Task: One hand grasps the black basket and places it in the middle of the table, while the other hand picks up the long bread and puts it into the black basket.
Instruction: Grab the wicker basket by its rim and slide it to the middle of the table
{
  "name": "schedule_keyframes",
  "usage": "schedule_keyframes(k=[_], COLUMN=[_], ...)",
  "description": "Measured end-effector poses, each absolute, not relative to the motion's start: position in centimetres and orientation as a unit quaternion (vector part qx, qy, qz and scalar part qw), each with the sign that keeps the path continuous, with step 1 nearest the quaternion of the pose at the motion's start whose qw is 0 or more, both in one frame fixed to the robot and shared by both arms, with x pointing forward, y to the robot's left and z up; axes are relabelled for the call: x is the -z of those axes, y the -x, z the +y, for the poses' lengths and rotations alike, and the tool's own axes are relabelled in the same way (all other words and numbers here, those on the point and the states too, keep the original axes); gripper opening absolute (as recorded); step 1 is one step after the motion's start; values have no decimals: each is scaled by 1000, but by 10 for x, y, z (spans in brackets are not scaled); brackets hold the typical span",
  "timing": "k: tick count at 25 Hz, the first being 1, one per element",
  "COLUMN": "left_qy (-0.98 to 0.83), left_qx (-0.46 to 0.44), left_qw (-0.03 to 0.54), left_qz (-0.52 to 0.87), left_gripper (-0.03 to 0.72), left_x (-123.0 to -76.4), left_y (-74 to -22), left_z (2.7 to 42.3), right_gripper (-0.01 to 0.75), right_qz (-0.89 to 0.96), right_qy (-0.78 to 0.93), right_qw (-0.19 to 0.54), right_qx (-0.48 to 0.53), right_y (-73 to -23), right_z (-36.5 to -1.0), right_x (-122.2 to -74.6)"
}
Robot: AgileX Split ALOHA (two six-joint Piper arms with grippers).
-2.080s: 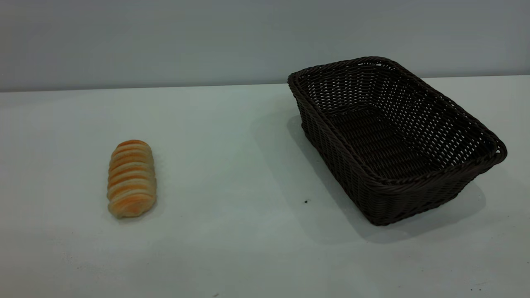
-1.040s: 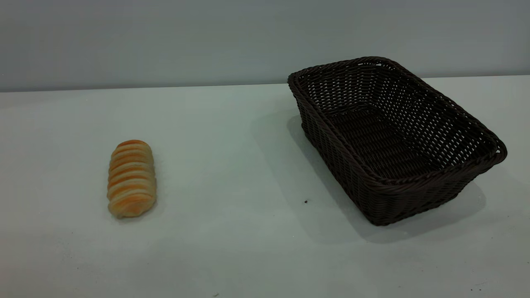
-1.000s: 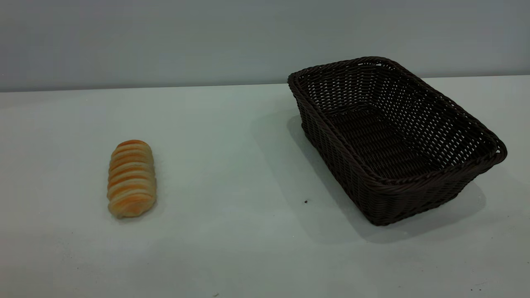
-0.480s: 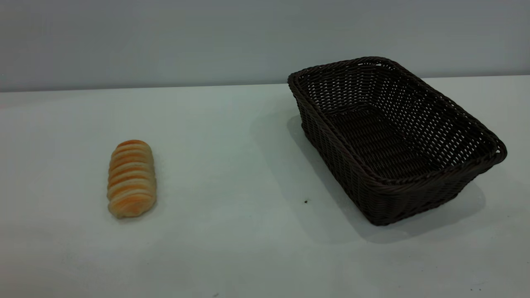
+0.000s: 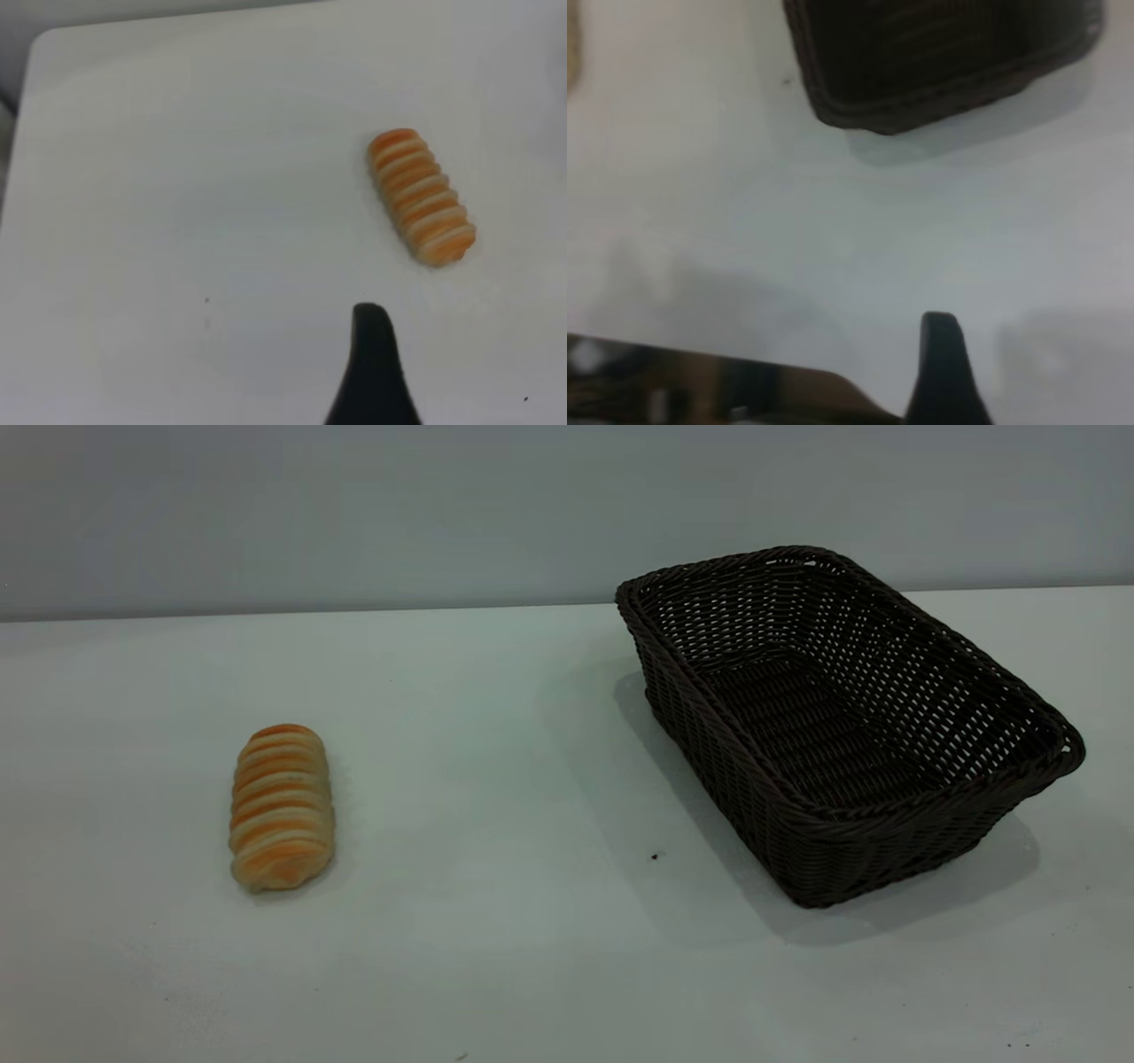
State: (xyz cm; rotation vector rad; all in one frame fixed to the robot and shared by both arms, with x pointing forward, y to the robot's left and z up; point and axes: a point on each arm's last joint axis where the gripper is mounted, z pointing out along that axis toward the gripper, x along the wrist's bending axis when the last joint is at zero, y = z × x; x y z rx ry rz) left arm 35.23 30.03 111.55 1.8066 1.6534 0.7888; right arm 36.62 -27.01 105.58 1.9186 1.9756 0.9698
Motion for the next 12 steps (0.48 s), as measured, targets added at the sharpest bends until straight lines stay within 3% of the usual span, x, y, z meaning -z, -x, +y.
schedule_keyframes(k=[12], left_qy=[-700], left_qx=[-250], left_qw=[258], left_qz=[617], left_gripper=[592], left_x=[-1089], left_y=[-415], left_z=[297], right_gripper=[568], right_qz=[577], right_qy=[-758], right_qw=[-66], right_qx=[-297], right_y=[-476], right_z=[-243], right_x=[-971])
